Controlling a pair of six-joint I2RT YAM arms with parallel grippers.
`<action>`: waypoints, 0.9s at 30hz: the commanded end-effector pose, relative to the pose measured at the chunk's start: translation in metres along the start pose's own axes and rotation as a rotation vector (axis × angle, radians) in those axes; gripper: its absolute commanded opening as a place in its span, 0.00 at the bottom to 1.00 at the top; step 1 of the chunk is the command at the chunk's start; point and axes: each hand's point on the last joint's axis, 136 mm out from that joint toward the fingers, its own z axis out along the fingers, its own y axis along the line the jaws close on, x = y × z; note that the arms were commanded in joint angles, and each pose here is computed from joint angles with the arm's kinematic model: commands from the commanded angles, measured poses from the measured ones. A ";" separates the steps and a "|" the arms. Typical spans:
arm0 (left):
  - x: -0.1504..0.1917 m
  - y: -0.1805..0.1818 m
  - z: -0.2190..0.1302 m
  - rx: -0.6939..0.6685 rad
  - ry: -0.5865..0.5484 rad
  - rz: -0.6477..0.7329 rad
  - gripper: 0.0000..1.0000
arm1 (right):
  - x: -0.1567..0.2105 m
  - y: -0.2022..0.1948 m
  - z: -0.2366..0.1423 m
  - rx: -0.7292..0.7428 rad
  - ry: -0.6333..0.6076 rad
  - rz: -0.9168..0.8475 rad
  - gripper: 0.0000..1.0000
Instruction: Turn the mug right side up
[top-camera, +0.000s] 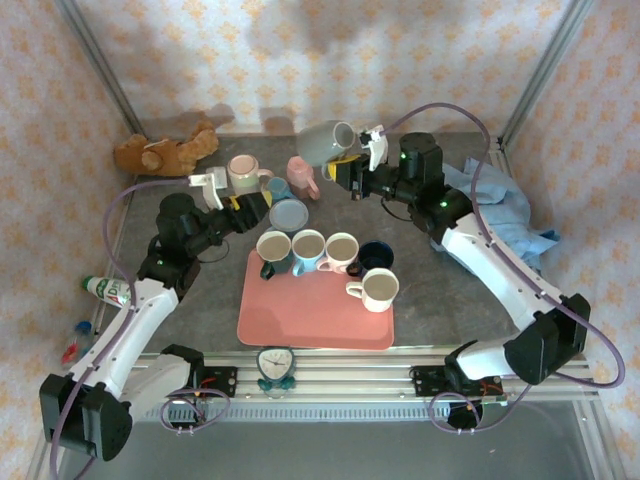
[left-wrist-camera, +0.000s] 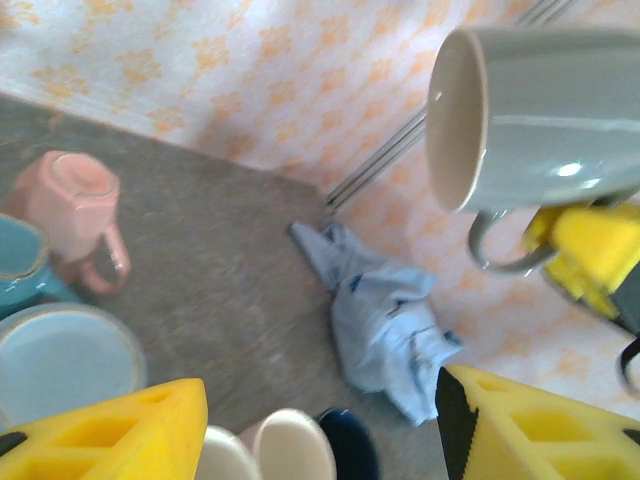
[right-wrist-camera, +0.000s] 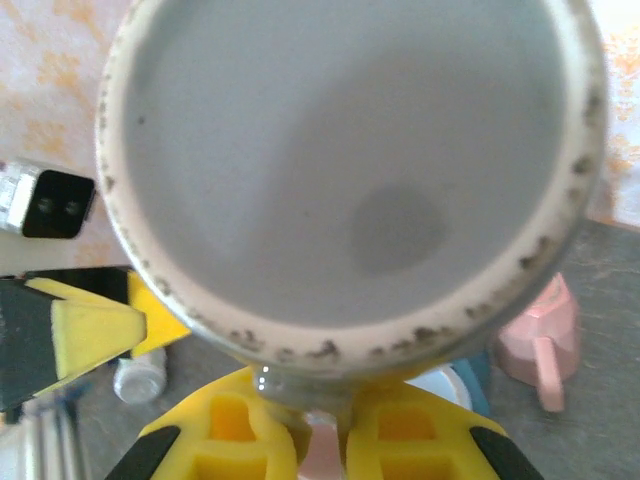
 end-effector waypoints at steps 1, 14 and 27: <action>-0.021 -0.041 0.001 0.176 -0.097 -0.120 0.63 | -0.053 0.036 -0.020 -0.116 -0.203 -0.002 0.00; -0.007 -0.085 0.027 0.328 -0.175 -0.291 0.58 | -0.069 0.043 -0.021 -0.195 -0.314 0.196 0.00; -0.015 -0.087 0.045 0.384 -0.260 -0.486 0.50 | -0.065 0.045 -0.027 -0.230 -0.338 0.261 0.00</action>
